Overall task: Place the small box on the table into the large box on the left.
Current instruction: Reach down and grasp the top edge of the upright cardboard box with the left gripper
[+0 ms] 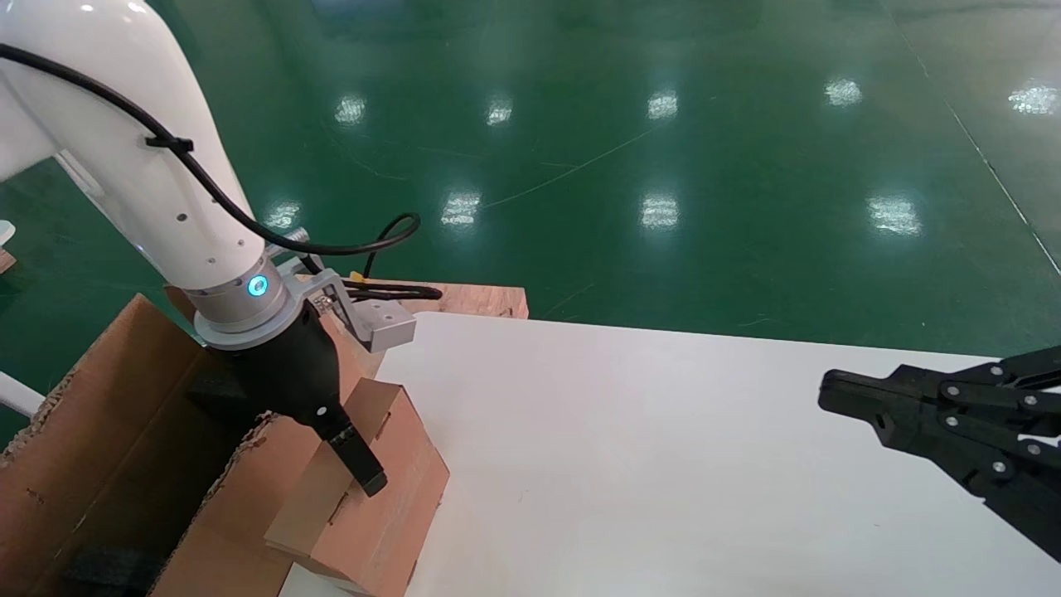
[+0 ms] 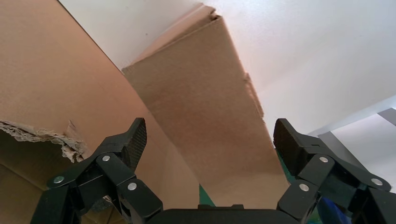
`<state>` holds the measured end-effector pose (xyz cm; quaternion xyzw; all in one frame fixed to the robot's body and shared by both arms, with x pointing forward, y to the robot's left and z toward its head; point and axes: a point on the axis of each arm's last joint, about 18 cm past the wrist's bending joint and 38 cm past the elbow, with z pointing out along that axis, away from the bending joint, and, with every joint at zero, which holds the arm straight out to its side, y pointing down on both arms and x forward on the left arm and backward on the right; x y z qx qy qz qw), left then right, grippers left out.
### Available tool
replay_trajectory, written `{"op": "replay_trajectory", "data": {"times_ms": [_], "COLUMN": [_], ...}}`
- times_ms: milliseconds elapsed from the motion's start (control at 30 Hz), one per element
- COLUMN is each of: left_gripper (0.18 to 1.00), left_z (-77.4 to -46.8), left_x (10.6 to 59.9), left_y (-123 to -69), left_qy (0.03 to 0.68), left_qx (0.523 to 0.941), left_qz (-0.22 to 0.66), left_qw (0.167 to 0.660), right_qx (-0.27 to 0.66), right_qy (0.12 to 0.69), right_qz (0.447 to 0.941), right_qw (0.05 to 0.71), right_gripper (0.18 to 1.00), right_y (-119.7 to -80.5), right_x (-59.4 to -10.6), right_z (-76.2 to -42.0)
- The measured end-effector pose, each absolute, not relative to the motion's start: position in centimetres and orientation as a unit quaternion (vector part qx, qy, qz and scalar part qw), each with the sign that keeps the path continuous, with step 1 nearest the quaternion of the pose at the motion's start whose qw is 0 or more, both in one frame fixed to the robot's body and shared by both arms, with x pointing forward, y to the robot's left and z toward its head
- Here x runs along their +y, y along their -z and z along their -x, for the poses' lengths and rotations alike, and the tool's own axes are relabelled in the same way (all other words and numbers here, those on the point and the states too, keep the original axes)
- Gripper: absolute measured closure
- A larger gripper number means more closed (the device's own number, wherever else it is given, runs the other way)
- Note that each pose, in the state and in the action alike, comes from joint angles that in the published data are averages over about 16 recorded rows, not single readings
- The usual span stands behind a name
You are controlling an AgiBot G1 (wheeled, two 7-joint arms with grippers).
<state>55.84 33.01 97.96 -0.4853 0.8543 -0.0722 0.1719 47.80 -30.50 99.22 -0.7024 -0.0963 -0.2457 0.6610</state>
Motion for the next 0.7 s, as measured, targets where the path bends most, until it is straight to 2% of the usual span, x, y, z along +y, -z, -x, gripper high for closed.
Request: {"op": "replay_trajectory", "data": {"times_ms": [700], "left_gripper": [0.185], "left_z": [-55.78], "left_x": [33.09], "left_y": [-97.37], "left_qy": [0.066], "left_qx": [0.853], "left_qz": [0.491], "left_qw": [0.161], "right_qx": [-0.096], "right_qy": [0.246], "right_qz": [0.702], "right_qw": [0.661], "right_gripper": [0.977], "right_y": [-99.22], "right_x": [-30.51], "right_z": [-47.80]}}
